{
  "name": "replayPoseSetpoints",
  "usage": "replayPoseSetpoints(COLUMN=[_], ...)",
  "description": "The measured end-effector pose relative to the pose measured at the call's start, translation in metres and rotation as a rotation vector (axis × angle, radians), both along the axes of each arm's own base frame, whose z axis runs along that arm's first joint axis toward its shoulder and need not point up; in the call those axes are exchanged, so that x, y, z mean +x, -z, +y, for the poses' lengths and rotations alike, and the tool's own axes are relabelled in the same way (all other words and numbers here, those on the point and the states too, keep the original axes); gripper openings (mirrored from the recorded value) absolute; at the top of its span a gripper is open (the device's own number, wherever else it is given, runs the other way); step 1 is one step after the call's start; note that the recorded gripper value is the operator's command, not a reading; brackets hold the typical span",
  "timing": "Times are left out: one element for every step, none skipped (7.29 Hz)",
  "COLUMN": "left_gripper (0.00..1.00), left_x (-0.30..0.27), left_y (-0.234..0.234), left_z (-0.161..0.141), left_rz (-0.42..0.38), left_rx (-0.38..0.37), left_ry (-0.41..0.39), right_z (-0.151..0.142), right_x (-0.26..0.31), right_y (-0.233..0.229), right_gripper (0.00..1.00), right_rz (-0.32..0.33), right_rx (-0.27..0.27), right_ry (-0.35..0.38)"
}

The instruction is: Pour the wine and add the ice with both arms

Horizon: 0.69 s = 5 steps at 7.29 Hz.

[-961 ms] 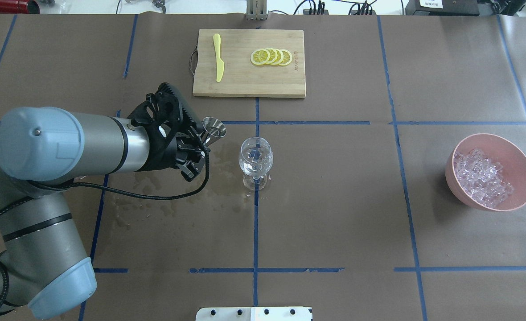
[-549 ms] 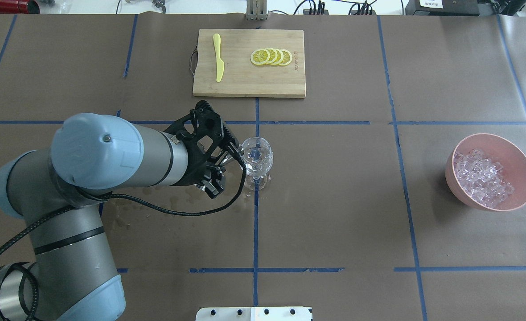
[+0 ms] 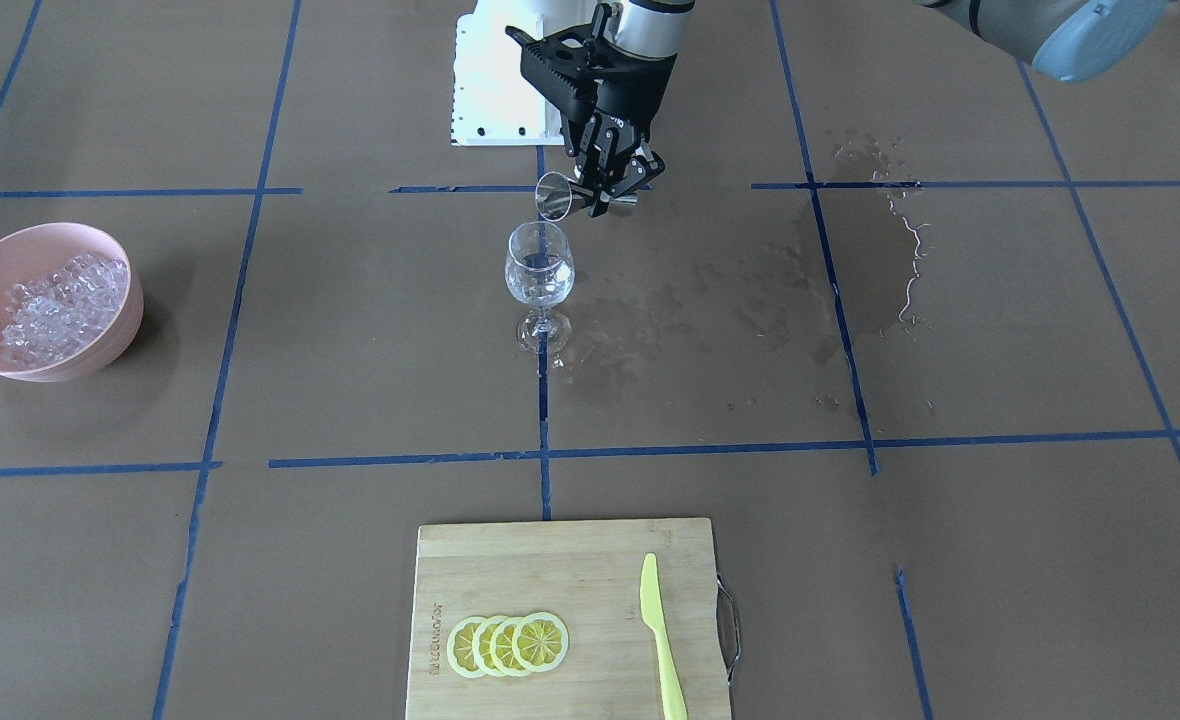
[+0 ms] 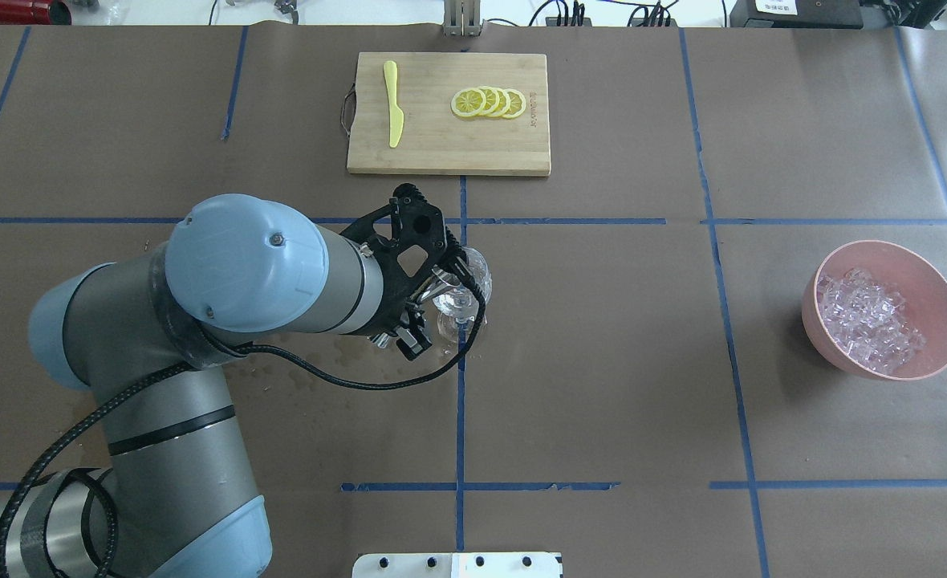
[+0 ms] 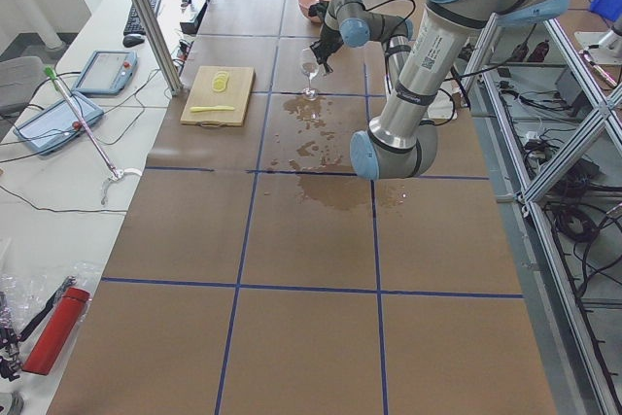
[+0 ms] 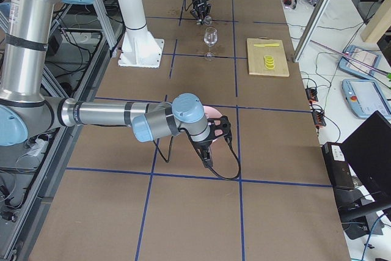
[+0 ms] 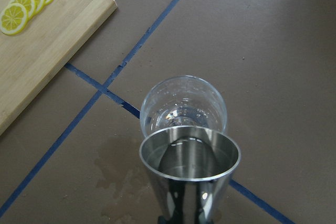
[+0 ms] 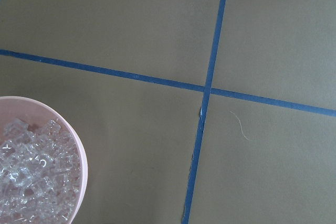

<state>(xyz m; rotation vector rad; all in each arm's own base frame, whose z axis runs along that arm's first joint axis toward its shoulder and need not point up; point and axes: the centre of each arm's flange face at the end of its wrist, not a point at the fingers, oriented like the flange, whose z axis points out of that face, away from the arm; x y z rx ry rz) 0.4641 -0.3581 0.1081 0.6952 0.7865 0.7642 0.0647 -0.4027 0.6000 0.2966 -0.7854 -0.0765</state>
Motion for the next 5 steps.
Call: replayPoseSetpoints(left_gripper=[0.0, 0.0, 0.0, 0.0, 0.0], left_x=[0.0005, 0.0015, 0.0029, 0.0045, 0.0071], left_y=[0.0062, 0.0084, 0.0078, 0.0063, 0.0063], left_z=[0.0, 0.0, -0.0004, -0.001, -0.0022], left_rz=[-0.017, -0.03, -0.044, -0.055, -0.069], left_rx=[-0.008, -0.016, -0.025, -0.032, -0.039], left_ry=[-0.001, -0.003, -0.005, -0.006, -0.006], right_z=[0.0, 0.0, 0.0001, 0.0001, 0.0001], right_x=[-0.0001, 0.0, 0.0001, 0.0001, 0.0002], right_y=[-0.0004, -0.0005, -0.0007, -0.0007, -0.0009], right_gripper=[1.0, 1.0, 1.0, 1.0, 1.0], right_rz=[0.0, 0.0, 0.0, 0.0, 0.0], right_rx=[-0.001, -0.001, -0.002, -0.002, -0.002], right_ry=[0.0, 0.0, 0.0, 0.0, 0.0])
